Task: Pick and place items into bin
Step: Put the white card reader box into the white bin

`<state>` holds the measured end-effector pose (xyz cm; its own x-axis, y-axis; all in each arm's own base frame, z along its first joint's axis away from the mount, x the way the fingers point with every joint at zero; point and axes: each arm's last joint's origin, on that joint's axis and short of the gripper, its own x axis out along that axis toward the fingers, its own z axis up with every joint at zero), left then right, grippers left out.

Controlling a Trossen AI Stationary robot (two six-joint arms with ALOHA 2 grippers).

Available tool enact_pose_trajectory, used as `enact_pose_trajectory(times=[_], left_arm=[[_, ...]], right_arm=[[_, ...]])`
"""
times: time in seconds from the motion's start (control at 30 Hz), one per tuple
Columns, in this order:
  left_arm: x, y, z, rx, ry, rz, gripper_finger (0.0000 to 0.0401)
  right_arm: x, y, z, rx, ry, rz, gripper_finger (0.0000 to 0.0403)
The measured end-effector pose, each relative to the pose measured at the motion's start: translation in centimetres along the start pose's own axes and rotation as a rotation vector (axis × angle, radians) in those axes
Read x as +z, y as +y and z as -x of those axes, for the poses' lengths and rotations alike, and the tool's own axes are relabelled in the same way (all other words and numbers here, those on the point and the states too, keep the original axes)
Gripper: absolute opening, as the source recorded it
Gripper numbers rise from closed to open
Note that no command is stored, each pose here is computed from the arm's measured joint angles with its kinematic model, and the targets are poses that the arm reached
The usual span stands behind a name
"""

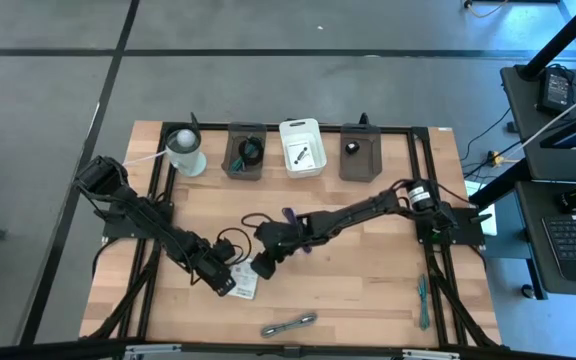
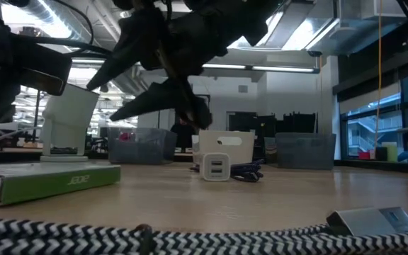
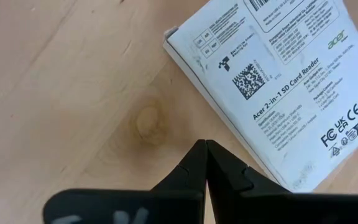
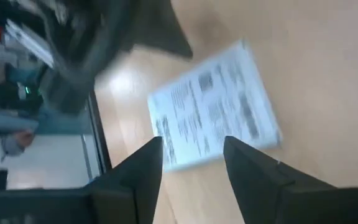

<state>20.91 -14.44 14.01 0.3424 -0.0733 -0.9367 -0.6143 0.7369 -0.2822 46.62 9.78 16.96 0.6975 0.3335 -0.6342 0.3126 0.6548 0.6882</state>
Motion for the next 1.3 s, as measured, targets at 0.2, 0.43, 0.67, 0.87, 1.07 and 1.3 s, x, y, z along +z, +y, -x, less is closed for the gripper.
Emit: enact_pose_trajectory(times=[0.2,0.43,0.67,0.87,1.07,1.3], left_arm=[[0.1,0.0,0.4,-0.013,-0.013,0.002,0.0003],[0.3,0.0,1.2,-0.026,-0.05,0.005,0.0003],[0.3,0.0,1.4,-0.037,-0.053,0.006,0.0003],[0.3,-0.2,1.5,-0.061,-0.032,-0.039,0.0003],[1.2,-1.7,3.1,-0.127,-0.089,-0.202,0.0001],[2.0,-1.3,2.5,-0.078,-0.03,-0.258,0.0001]], right_arm=[[-0.3,-0.3,0.1,0.026,0.105,-0.015,0.0177],[-0.5,0.3,1.6,0.009,0.165,-0.019,0.0158],[-1.5,2.1,5.6,-0.153,0.15,0.027,0.0117],[-6.2,3.7,5.3,-0.344,0.066,-0.005,0.0116],[-9.0,3.2,4.1,-0.348,-0.123,-0.139,0.015],[-9.7,1.5,2.5,-0.125,-0.258,-0.235,0.0203]])
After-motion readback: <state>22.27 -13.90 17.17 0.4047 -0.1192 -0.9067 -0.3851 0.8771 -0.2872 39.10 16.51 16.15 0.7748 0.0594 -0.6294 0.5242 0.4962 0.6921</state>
